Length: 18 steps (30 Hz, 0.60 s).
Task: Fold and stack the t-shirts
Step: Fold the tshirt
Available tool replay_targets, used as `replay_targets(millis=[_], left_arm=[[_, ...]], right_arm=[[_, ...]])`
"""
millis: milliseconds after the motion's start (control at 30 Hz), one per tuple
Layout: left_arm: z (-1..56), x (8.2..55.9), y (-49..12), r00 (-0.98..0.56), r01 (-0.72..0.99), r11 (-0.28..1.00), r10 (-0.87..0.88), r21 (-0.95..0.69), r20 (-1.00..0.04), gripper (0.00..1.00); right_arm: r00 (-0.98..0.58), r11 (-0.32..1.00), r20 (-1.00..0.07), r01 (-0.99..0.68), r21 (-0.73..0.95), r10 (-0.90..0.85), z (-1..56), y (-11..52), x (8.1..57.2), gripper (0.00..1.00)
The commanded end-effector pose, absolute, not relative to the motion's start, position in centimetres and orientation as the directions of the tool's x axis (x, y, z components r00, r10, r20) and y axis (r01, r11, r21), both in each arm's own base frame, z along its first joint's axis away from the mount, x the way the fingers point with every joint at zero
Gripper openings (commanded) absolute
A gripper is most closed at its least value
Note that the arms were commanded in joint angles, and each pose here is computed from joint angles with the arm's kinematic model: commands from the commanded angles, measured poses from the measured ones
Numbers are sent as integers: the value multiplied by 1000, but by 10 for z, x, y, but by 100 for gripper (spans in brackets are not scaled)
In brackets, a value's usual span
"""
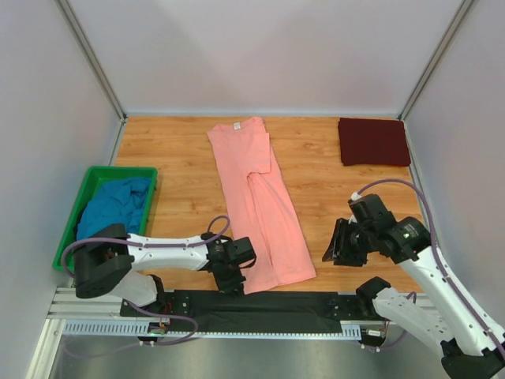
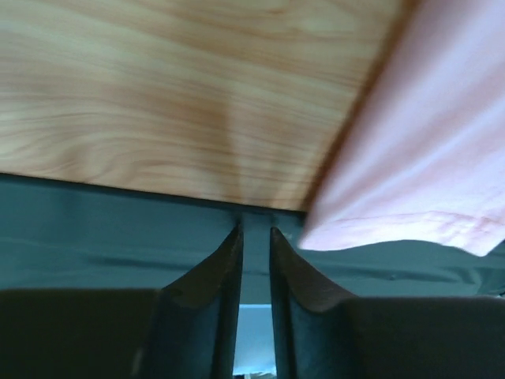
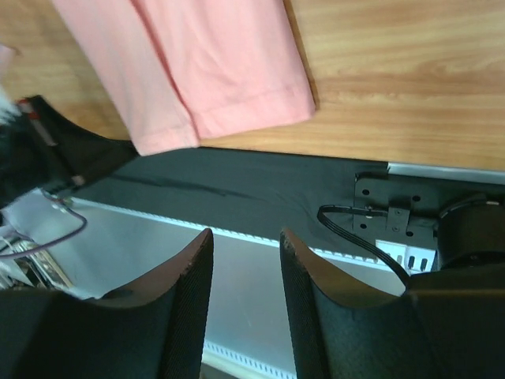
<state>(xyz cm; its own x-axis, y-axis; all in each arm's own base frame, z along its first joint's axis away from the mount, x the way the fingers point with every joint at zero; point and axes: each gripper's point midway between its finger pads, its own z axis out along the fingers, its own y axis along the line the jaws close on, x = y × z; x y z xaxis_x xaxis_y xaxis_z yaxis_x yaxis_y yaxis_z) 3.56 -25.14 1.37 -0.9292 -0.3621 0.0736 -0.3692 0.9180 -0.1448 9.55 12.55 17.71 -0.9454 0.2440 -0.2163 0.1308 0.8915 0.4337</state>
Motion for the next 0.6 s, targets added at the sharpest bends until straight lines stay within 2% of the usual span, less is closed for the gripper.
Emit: replay_targets(millis=[0, 167, 367, 567], left_arm=[[23, 35, -235, -942, -335, 928, -331, -164, 53, 28], [41, 44, -227, -937, -334, 892, -349, -305, 3, 43], [47, 57, -256, -922, -340, 740, -383, -580, 52, 54], [42, 52, -264, -949, -289, 773, -307, -565, 65, 56]], right_arm=[[-976, 861, -112, 109, 497, 188, 152, 144, 84, 41], [-987, 857, -76, 85, 509, 143, 126, 155, 88, 42], [-997, 866, 21, 74, 494, 73, 96, 162, 86, 43], [-994, 894, 82, 97, 438, 68, 71, 156, 80, 44]])
